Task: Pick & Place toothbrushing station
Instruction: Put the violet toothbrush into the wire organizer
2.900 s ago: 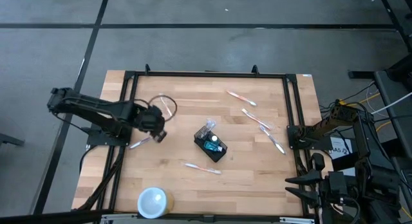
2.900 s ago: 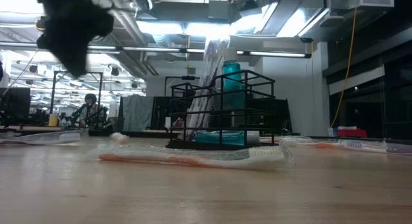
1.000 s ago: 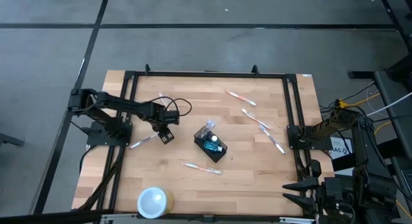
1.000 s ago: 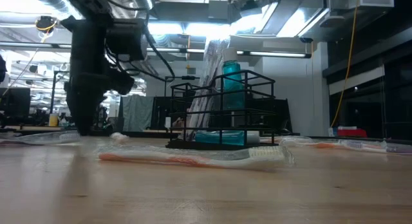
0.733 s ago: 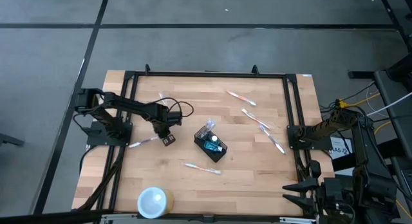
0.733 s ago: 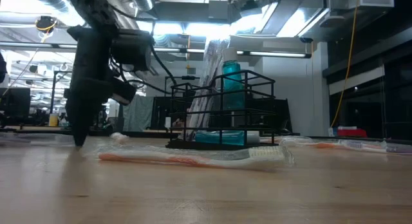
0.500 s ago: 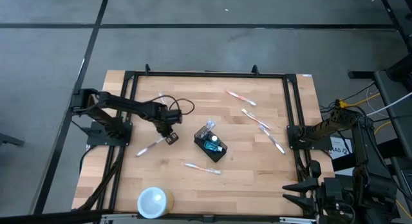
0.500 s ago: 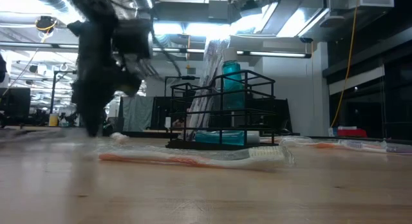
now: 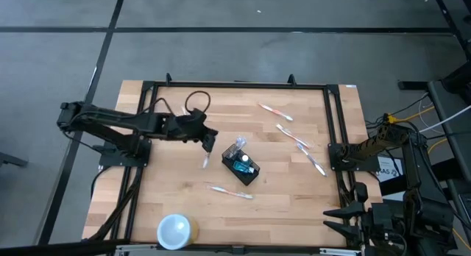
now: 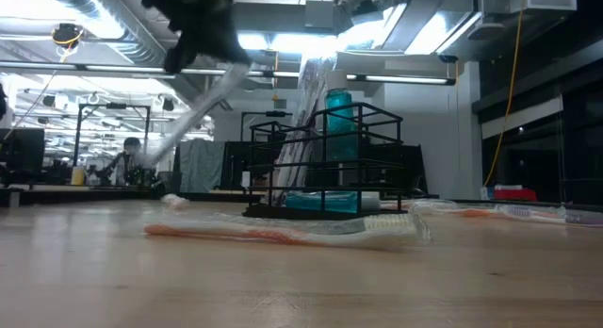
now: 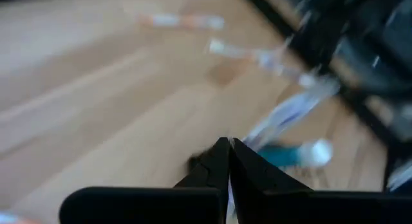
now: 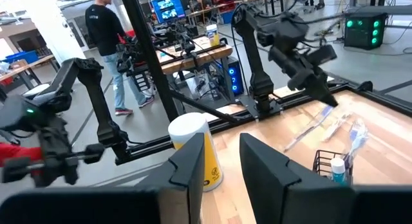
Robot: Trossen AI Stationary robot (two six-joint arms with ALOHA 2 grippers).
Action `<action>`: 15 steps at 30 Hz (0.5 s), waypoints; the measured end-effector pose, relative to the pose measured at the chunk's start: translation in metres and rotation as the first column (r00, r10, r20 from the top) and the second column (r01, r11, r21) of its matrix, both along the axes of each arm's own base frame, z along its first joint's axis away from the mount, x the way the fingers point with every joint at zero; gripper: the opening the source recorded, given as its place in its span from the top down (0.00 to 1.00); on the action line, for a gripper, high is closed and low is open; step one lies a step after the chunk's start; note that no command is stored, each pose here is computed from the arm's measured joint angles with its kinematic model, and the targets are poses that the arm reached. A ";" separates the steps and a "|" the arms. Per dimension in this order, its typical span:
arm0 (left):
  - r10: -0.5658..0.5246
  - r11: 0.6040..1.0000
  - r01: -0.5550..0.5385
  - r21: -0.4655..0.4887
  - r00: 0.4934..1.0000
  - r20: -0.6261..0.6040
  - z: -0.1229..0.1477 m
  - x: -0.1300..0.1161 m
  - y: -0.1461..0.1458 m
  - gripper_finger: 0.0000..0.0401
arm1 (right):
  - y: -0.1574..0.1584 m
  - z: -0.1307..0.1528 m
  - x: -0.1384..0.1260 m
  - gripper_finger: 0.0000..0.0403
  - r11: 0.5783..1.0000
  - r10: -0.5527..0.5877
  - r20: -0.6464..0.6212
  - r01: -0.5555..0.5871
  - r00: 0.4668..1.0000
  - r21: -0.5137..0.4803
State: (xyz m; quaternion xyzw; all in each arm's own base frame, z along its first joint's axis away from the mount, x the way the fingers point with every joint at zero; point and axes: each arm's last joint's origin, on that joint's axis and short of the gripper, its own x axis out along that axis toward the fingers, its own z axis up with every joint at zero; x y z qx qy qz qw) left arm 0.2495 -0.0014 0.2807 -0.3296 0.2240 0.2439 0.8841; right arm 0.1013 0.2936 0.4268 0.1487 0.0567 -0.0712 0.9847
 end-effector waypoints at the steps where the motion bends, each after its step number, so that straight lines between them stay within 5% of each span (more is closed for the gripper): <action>1: 0.012 1.000 -0.013 0.016 0.999 0.042 0.005 0.001 -0.004 1.00 | 0.000 0.000 0.000 0.75 1.000 0.000 0.001 0.000 1.000 0.000; 8: 0.061 0.973 -0.137 0.183 0.927 0.370 0.040 0.008 -0.032 1.00 | 0.000 0.000 0.000 0.75 1.000 -0.002 0.003 0.002 1.000 -0.004; 15: 0.085 0.957 -0.190 0.219 0.906 0.416 0.043 0.009 -0.048 1.00 | 0.000 0.000 0.000 0.75 1.000 -0.002 0.002 0.002 1.000 -0.005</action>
